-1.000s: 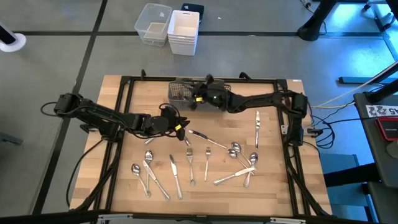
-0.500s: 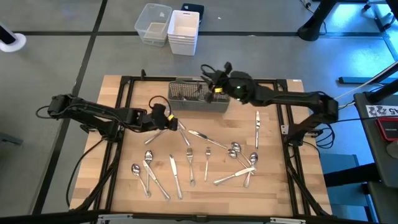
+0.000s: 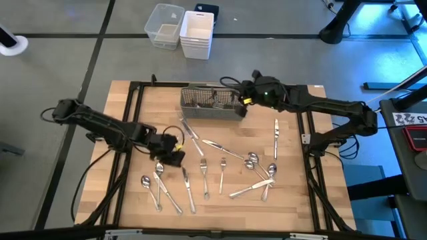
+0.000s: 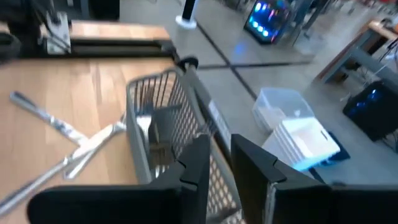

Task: Sort silverware
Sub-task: Put the silver spoon into the gray silverware organizer

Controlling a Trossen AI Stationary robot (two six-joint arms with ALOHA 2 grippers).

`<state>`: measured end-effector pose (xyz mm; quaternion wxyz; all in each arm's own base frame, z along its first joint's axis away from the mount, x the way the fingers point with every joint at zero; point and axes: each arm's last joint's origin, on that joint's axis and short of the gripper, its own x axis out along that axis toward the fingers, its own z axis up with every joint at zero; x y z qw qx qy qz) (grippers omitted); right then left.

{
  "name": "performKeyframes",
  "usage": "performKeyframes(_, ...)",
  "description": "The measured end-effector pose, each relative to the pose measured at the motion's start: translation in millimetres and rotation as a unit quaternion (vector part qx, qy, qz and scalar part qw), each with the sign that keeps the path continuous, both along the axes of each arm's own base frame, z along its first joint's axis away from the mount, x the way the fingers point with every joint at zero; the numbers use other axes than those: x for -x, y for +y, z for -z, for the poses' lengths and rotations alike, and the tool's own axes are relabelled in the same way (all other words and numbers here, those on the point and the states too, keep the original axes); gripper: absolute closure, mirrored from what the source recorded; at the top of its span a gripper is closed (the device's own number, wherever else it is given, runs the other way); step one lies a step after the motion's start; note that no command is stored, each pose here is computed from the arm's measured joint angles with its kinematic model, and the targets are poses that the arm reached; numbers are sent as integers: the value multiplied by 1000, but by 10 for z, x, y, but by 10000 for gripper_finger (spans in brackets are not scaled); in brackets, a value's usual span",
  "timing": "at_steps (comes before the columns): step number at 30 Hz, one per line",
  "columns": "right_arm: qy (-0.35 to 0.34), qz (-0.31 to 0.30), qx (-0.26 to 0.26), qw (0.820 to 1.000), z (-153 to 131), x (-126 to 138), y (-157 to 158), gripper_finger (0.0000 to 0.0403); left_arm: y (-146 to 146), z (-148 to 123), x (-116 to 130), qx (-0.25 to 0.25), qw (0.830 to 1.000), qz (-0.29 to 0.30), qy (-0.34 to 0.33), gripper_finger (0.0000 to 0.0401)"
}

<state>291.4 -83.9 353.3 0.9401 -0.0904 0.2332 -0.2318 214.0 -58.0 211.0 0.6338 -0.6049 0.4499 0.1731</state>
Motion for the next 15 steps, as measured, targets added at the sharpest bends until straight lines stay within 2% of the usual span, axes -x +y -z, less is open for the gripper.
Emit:
performKeyframes(7, 41, -2, -12, 999, 73, 35, 10, 333, -309, 30, 155, 53, 996, -17, 70, 285)
performKeyframes(11, 49, -5, -16, 999, 88, 43, 13, 333, -405, 90, 306, 54, 987, -40, 146, 285)
performKeyframes(15, 48, -17, -22, 998, 91, 40, 20, 333, -424, 159, 421, 29, 975, -61, 211, 285)
